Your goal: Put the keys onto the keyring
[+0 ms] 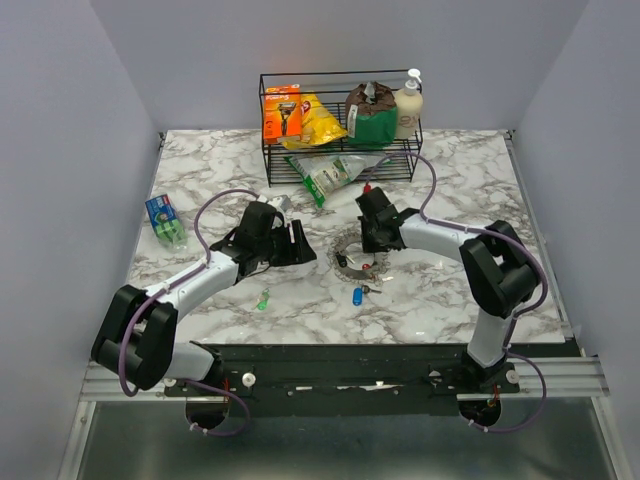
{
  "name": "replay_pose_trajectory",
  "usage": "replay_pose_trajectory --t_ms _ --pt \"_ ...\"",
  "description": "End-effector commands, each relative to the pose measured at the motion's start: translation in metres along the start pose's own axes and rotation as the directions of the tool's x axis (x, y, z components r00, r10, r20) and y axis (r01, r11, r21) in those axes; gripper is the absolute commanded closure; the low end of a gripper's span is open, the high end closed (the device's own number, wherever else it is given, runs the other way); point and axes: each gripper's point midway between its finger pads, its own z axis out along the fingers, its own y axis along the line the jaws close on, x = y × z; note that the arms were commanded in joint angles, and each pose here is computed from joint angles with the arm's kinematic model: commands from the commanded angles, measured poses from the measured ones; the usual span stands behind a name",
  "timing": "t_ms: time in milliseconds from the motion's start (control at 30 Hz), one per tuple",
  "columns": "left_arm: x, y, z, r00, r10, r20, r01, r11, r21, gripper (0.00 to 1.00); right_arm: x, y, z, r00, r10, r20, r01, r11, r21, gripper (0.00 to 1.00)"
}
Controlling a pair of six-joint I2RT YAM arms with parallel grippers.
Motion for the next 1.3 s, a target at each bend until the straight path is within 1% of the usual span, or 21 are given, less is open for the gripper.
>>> replay_pose_trajectory --t_ms 0,233,533,667,800,967,1033,1100,1167,1200,1267 --pt "-0.001 0.005 0.003 1.0 0.012 0.001 -0.012 1.0 -0.016 0.29 0.076 -0.031 -0.002 0.975 -0.015 -0.223 0.033 0.996 0.079 0.99" --pt "-0.001 0.006 0.005 1.0 0.011 0.0 -0.011 1.0 -0.017 0.29 0.086 -0.014 -0.016 0.97 -0.028 -0.242 0.026 1.0 -0.011 0.99" --pt "0.001 0.008 0.006 1.0 0.008 -0.005 -0.008 1.0 -0.026 0.3 0.099 0.043 -0.022 0.955 -0.095 -0.282 0.051 0.986 -0.157 0.99" --pt "0.0 0.007 0.004 1.0 0.01 0.0 -0.01 1.0 -0.026 0.29 0.097 0.072 -0.021 0.953 -0.122 -0.277 0.062 0.974 -0.218 0.99" --pt "0.0 0.007 0.003 1.0 0.011 0.0 -0.011 1.0 -0.026 0.29 0.082 0.091 -0.017 0.958 -0.13 -0.256 0.062 0.965 -0.257 0.99" --pt "0.002 0.009 0.003 1.0 0.012 -0.001 -0.012 1.0 -0.029 0.29 0.054 0.11 -0.012 0.969 -0.142 -0.201 0.081 0.955 -0.285 0.99" --pt "0.005 0.011 0.004 1.0 0.007 -0.01 -0.007 0.999 -0.037 0.29 0.04 0.111 -0.012 0.974 -0.146 -0.176 0.096 0.959 -0.265 0.99" --pt "0.006 0.013 0.005 1.0 0.004 -0.013 -0.004 0.999 -0.04 0.3 0.033 0.105 -0.012 0.976 -0.148 -0.161 0.109 0.968 -0.226 0.99" --pt "0.011 0.016 0.008 1.0 -0.006 -0.028 0.005 0.999 -0.047 0.3 0.027 0.105 -0.017 0.977 -0.158 -0.142 0.124 0.967 -0.223 1.0" --pt "0.011 0.017 0.009 0.999 -0.01 -0.032 0.009 0.999 -0.051 0.31 0.024 0.097 -0.018 0.978 -0.159 -0.133 0.133 0.973 -0.187 0.99" --pt "0.019 0.022 0.015 0.997 -0.02 -0.069 0.016 0.998 -0.061 0.32 0.023 0.09 -0.021 0.978 -0.163 -0.129 0.139 0.975 -0.172 0.99"
